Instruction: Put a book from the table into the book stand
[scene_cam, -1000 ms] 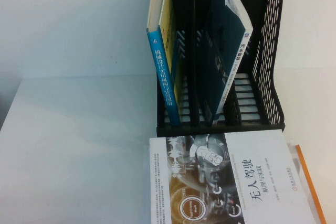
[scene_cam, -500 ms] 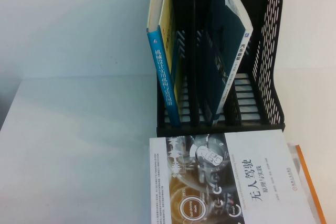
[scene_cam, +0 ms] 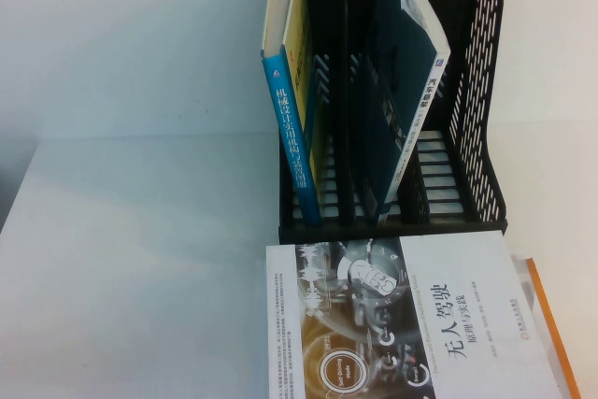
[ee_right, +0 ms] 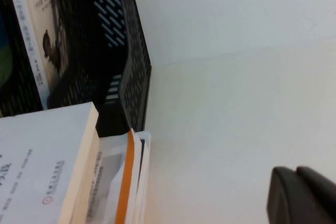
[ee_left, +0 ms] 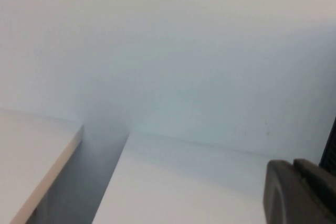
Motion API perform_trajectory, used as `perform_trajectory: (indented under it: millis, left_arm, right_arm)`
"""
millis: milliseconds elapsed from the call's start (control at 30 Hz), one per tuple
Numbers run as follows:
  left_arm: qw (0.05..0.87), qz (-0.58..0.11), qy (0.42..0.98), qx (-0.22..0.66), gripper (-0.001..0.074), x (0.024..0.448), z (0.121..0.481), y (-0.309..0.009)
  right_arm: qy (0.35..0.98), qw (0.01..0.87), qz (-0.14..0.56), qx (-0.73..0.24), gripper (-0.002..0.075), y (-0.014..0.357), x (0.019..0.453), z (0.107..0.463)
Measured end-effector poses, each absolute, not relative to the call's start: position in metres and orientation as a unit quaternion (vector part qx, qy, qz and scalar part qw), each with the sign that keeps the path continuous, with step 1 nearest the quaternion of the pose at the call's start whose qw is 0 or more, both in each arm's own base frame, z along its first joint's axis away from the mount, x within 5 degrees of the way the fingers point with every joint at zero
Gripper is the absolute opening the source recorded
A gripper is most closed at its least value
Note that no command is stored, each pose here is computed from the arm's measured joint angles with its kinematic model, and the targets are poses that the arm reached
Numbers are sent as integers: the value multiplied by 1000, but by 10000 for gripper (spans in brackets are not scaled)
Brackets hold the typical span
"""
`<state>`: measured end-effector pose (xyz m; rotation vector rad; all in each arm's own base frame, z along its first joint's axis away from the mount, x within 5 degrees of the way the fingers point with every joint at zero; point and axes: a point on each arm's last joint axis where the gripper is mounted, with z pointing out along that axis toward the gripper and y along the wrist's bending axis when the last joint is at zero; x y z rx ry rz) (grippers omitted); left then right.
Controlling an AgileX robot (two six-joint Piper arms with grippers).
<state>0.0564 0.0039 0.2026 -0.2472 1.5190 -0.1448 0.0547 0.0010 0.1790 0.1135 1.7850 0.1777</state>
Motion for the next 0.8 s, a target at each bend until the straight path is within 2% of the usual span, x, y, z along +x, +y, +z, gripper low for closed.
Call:
perform_trajectory:
  millis: [233,467,633,733,800]
  left_arm:
    - [737,-68,663,-110,-4,56,208,4]
    - [755,-75,641,-114,-4,55,213,4]
    - [813,-164,534,-161,-4,50,234,5]
    - [853,-188,465,-142,-4,43,248,4]
    - [865,-196,444,-125,-4,40,253,1]
  right_arm:
    - [767,635,82,46,-3,2,55,182]
    - [696,706,124,39,-3,6,56,201]
    - [631,761,148,21,-3,10,54,216]
    - [559,811,171,1,-3,13,49,232]
    - [502,844,188,-13,-3,15,43,244]
